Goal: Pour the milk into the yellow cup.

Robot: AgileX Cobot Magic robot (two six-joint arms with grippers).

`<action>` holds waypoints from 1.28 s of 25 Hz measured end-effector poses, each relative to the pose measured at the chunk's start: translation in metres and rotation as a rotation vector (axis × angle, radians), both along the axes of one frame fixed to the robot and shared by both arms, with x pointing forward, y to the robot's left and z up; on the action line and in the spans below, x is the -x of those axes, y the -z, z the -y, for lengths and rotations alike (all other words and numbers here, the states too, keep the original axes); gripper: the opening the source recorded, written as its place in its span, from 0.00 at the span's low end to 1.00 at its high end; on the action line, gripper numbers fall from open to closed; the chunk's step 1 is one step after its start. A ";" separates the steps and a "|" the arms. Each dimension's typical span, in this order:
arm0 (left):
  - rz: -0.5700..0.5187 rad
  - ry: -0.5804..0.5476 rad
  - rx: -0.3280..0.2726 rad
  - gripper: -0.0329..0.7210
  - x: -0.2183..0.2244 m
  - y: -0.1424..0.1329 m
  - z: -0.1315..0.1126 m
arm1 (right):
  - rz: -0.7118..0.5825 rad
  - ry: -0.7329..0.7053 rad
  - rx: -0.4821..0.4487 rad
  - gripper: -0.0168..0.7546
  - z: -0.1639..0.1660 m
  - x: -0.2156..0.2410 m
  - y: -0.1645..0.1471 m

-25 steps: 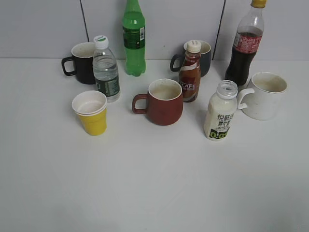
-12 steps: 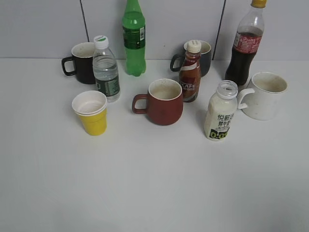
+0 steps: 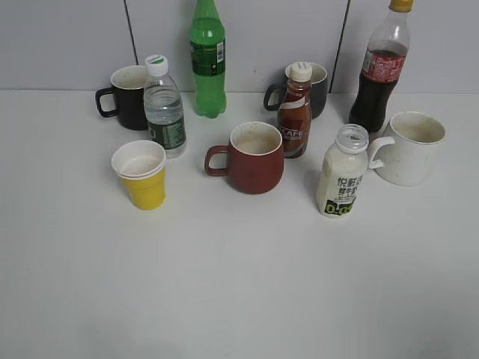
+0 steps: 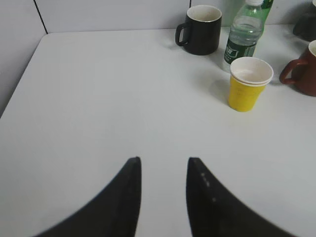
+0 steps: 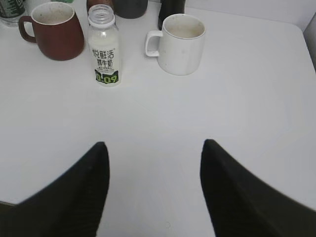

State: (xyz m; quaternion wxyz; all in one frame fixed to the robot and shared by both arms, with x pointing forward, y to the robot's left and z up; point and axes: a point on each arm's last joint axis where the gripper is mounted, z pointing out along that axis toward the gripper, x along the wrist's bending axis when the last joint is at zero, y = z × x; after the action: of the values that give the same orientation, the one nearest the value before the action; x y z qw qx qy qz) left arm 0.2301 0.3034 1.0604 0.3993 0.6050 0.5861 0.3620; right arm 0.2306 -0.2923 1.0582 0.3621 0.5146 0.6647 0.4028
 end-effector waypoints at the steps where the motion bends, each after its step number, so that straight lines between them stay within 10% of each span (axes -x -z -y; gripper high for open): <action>1: 0.000 0.000 0.000 0.36 0.000 0.000 0.000 | 0.000 0.000 0.000 0.59 0.000 0.000 0.000; 20: 0.079 -0.001 0.003 0.36 -0.003 -0.013 0.000 | 0.073 0.006 -0.023 0.59 -0.002 -0.018 -0.016; 32: 0.406 0.020 0.012 0.36 -0.138 -0.039 0.013 | 0.222 -0.023 -0.096 0.59 -0.016 -0.111 -0.027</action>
State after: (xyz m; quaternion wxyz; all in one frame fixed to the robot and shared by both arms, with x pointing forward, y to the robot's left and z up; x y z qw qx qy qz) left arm 0.3685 0.2909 1.0990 0.5166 0.5228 0.4897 0.4690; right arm 0.3419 -0.2762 1.0856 0.4036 0.4759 0.6064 0.4929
